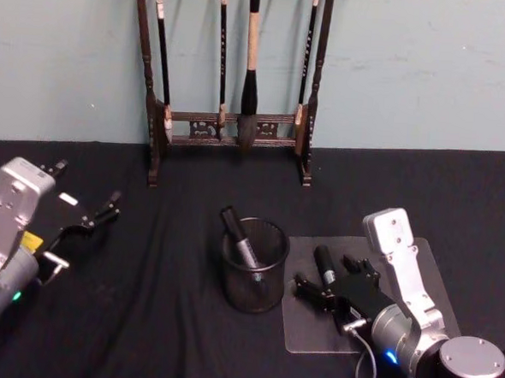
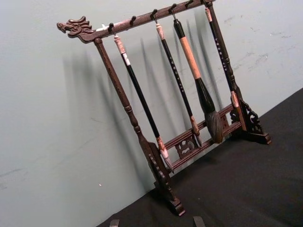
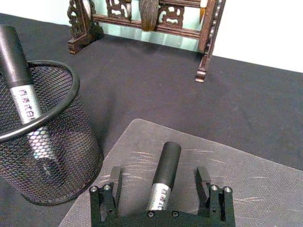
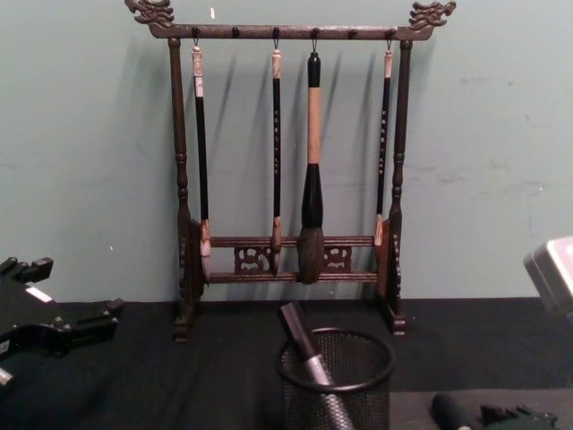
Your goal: Pick up the water-based marker from the table and place it into the pen holder.
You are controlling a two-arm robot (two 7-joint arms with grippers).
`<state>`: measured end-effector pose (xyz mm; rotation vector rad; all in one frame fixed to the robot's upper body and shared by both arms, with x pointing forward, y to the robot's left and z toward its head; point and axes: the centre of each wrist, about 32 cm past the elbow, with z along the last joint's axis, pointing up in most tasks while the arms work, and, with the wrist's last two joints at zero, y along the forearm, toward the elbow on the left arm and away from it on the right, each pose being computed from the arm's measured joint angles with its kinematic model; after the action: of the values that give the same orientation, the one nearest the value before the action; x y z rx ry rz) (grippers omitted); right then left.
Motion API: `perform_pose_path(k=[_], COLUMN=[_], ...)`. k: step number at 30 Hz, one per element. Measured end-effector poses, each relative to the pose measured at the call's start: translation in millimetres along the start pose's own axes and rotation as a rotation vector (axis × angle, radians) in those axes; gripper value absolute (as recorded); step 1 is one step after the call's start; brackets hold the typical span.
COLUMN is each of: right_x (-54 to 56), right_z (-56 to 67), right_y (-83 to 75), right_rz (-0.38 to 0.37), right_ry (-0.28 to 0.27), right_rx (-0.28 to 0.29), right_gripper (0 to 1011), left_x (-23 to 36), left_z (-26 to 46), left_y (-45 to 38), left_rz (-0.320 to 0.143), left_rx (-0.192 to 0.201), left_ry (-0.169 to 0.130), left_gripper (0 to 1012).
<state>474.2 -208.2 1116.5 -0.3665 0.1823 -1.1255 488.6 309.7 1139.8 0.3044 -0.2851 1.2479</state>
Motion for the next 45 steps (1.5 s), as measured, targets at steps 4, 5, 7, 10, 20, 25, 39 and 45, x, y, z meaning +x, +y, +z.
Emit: perform_pose_path(k=[4, 5, 7, 10, 20, 25, 39, 45], right_x=[0.0, 0.1, 0.1, 0.2, 0.2, 0.2, 0.2, 0.2], right_z=[0.2, 0.2, 0.2, 0.2, 0.1, 0.2, 0.2, 0.2], right_y=[-0.1, -0.1, -0.1, -0.2, -0.5, -0.5, -0.5, -0.5], right_rz=[0.0, 0.0, 0.0, -0.001, -0.001, -0.001, -0.001, -0.001], right_ry=[0.0, 0.0, 0.0, 0.001, 0.001, 0.001, 0.002, 0.002], right_rx=[0.001, 0.001, 0.001, 0.001, 0.001, 0.002, 0.002, 0.002], right_gripper=[1000, 995, 961, 909, 578, 446, 241, 241], left_x=[0.0, 0.0, 0.0, 0.0, 0.0, 0.0, 0.0, 0.0], left_z=[0.0, 0.0, 0.0, 0.0, 0.0, 0.0, 0.0, 0.0], left_y=[0.0, 0.0, 0.0, 0.0, 0.0, 0.0, 0.0, 0.0], left_rz=[0.0, 0.0, 0.0, 0.0, 0.0, 0.0, 0.0, 0.0], left_rx=[0.0, 0.0, 0.0, 0.0, 0.0, 0.0, 0.0, 0.0], left_ry=[0.0, 0.0, 0.0, 0.0, 0.0, 0.0, 0.0, 0.0], left_gripper=[1009, 1009, 1009, 1009, 1009, 1009, 1009, 1009])
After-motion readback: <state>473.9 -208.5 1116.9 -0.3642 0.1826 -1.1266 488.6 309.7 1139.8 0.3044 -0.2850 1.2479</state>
